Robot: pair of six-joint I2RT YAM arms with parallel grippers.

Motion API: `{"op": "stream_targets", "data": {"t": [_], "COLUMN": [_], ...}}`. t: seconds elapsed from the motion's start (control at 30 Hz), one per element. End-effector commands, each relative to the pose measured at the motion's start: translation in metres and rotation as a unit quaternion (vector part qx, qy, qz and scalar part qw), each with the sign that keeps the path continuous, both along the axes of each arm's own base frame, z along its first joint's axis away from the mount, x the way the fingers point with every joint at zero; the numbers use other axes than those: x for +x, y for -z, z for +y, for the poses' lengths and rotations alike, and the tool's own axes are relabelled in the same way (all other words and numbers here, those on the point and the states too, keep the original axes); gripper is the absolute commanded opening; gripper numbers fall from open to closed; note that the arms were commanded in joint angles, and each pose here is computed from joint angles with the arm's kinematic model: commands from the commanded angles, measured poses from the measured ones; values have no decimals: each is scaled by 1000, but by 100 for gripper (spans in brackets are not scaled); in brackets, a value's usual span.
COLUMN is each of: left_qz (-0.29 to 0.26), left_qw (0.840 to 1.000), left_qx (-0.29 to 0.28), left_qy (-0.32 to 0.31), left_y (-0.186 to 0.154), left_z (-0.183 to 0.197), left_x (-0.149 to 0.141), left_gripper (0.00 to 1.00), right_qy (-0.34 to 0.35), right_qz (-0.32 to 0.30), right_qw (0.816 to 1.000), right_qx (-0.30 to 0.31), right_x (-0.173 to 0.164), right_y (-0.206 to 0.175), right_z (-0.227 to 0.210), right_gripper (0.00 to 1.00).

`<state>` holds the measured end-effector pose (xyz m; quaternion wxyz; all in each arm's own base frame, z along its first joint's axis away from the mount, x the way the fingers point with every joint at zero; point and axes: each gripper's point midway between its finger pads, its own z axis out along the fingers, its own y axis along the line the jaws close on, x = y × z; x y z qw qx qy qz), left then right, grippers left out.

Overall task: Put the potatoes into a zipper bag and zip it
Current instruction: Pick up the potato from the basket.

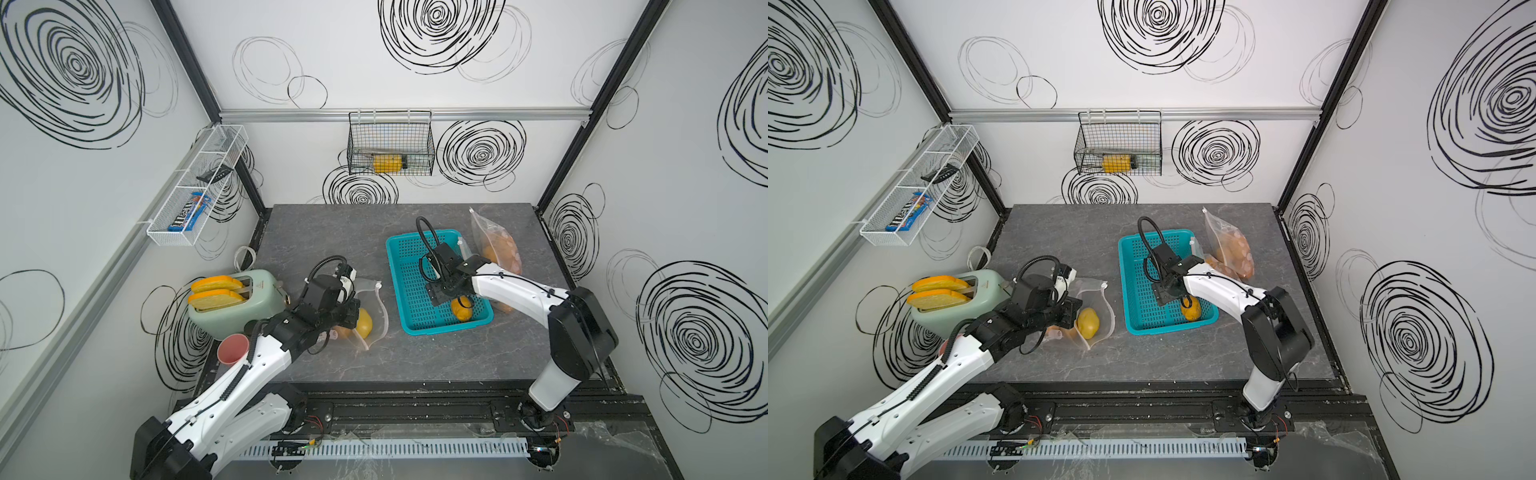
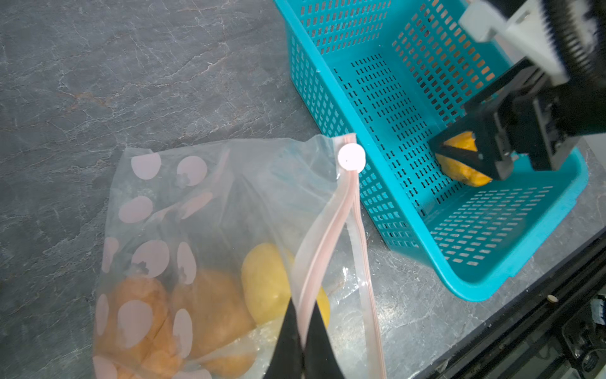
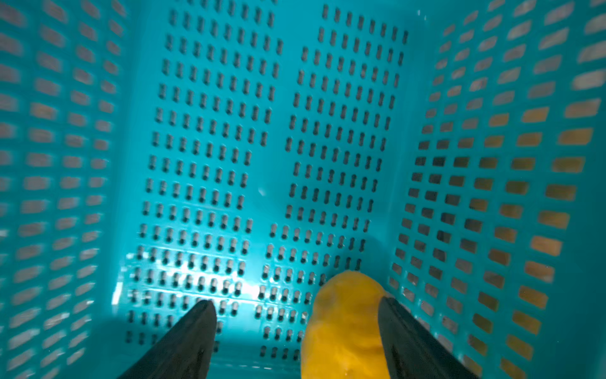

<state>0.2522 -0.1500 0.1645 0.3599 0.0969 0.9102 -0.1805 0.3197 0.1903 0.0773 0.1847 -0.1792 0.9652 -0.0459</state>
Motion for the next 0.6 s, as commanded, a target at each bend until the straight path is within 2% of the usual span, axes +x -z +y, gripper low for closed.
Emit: {"op": "stream_targets", "data": {"t": [0.0, 0.27, 0.57], "left_qz": [-16, -11, -9], "left_qw": [1000, 1000, 1000], "left_qx": [-14, -13, -11], "left_qy": [2, 4, 4], "left_y": [-7, -4, -2], "left_z": [-4, -6, -6], "left_x": [2, 3, 3], "left_gripper": [0, 0, 0], "right_qy": [13, 28, 27], "right_qz": [13, 29, 47], "right_qw": [999, 997, 996], "right_qx": [-37, -66, -65], "right_x": [-12, -22, -27], "right_y": [-3, 11, 24], "right_z": [-19, -38, -41], "right_gripper": [82, 85, 86]}}
